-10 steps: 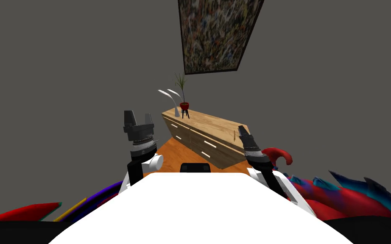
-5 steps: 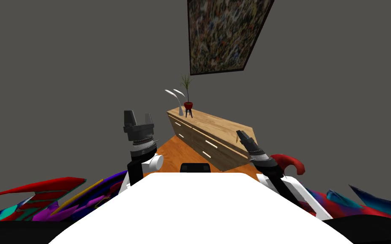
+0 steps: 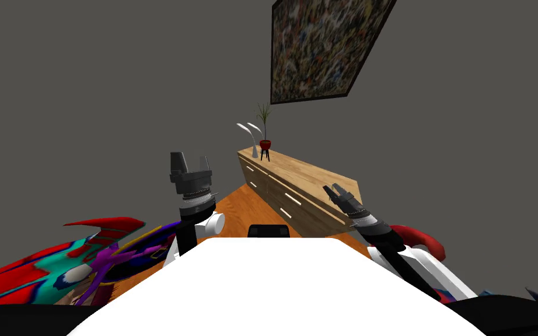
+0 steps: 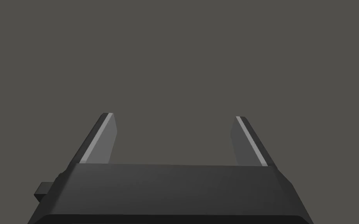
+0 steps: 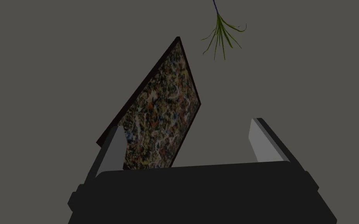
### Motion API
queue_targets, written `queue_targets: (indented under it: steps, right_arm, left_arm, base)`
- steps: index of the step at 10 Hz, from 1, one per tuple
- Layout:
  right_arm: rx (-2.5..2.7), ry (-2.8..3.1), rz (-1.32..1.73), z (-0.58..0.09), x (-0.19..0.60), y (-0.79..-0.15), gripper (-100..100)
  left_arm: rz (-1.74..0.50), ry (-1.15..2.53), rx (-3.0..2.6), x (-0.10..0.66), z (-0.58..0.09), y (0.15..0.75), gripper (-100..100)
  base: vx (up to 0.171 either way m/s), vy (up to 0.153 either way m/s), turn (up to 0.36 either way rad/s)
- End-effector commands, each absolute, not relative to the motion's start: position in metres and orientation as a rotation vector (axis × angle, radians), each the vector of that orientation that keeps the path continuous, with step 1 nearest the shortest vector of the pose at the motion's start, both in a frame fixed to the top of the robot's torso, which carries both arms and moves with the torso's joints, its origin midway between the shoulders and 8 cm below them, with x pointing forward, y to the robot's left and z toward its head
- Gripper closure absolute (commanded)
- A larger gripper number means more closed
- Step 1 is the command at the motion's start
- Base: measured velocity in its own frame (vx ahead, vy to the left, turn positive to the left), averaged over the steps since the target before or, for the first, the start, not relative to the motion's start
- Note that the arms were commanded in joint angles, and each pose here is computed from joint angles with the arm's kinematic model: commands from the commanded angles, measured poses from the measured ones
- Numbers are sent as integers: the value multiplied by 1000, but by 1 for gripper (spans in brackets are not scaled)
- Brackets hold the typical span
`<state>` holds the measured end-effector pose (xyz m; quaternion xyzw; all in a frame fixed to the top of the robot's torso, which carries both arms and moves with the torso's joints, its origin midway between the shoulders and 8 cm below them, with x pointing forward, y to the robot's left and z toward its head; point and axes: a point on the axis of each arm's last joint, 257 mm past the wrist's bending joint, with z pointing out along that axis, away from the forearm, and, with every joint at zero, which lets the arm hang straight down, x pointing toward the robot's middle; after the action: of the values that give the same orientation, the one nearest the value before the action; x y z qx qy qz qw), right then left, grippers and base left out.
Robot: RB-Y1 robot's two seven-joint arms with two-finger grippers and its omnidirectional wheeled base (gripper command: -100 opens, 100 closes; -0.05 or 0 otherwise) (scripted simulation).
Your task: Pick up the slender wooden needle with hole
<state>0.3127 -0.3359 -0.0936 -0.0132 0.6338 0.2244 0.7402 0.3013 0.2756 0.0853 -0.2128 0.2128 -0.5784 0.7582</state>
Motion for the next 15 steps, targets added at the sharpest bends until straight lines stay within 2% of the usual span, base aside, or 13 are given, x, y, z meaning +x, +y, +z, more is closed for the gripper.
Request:
queue_targets:
  steps: [1, 15]
  right_arm:
    - [-121, 1457, 423, -108, 305, -341, -100]
    - [-787, 1835, 64, -209, 241, -380, -100]
  left_arm:
    - [-1260, 464, -464, 301, 85, 276, 0]
    - [-1260, 464, -464, 301, 85, 276, 0]
  base:
    - [-35, -52, 238]
    - [-39, -46, 213]
